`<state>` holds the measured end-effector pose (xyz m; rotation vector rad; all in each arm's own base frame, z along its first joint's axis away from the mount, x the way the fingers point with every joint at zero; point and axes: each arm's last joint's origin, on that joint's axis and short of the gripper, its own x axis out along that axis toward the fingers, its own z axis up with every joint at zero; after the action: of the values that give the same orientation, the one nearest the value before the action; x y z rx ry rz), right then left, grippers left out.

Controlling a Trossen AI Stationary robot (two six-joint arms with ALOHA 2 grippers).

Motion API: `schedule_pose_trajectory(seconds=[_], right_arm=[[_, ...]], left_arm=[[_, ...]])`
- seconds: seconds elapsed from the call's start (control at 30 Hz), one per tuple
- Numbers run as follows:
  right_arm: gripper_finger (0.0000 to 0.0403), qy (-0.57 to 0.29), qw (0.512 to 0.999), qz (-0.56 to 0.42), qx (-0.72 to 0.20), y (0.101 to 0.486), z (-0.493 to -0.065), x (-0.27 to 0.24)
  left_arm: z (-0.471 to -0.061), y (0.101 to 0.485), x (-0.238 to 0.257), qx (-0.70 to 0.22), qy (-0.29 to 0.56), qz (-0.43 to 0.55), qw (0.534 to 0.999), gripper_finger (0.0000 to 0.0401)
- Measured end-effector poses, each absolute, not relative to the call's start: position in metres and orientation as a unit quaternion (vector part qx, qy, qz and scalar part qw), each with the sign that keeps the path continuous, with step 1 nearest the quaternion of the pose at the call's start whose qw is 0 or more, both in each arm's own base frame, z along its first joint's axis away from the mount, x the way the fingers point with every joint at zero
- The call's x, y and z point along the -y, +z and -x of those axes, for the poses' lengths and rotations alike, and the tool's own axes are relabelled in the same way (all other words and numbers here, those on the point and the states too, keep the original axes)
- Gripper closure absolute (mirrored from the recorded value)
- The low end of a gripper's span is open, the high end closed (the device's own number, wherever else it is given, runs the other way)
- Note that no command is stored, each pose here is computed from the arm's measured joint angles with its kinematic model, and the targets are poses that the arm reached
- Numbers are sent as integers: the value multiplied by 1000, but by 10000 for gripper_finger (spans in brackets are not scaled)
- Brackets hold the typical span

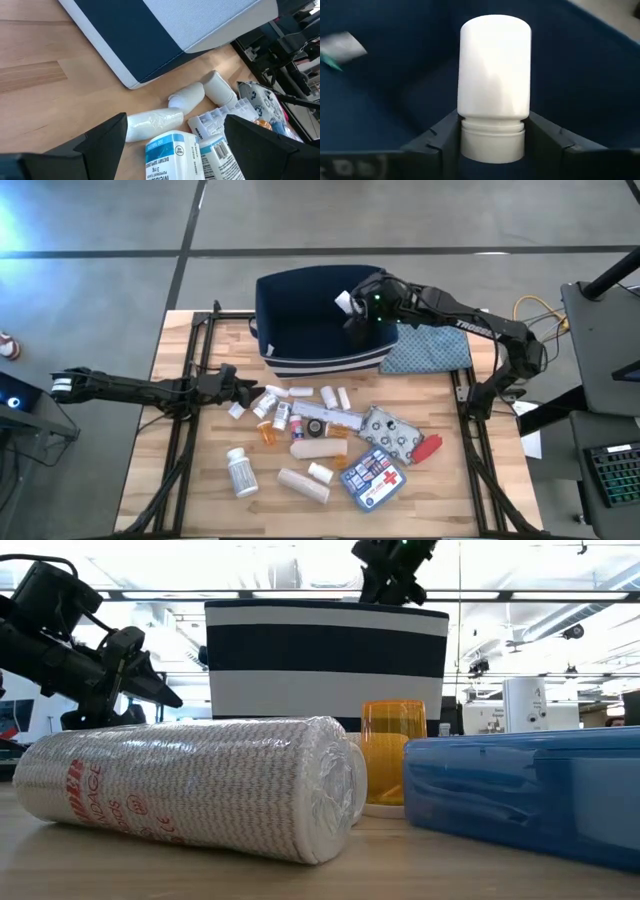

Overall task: Pick & place medical supplies in basket/bin
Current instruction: Put the white medicine bottle into the blue bin

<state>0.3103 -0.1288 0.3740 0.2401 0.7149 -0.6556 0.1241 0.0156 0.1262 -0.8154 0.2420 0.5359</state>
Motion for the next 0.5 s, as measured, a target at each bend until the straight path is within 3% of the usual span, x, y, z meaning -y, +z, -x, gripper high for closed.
schedule_pose_trajectory(seconds=[0.3,0.5], right_arm=[[52,-333,873,-80,-348,377,-310,119],[21,-328,887,-58,-321,392,-302,109]], left_arm=[[-124,126,-16,-116,257,391,876,90],[-124,126,-16,-116,257,391,876,90]])
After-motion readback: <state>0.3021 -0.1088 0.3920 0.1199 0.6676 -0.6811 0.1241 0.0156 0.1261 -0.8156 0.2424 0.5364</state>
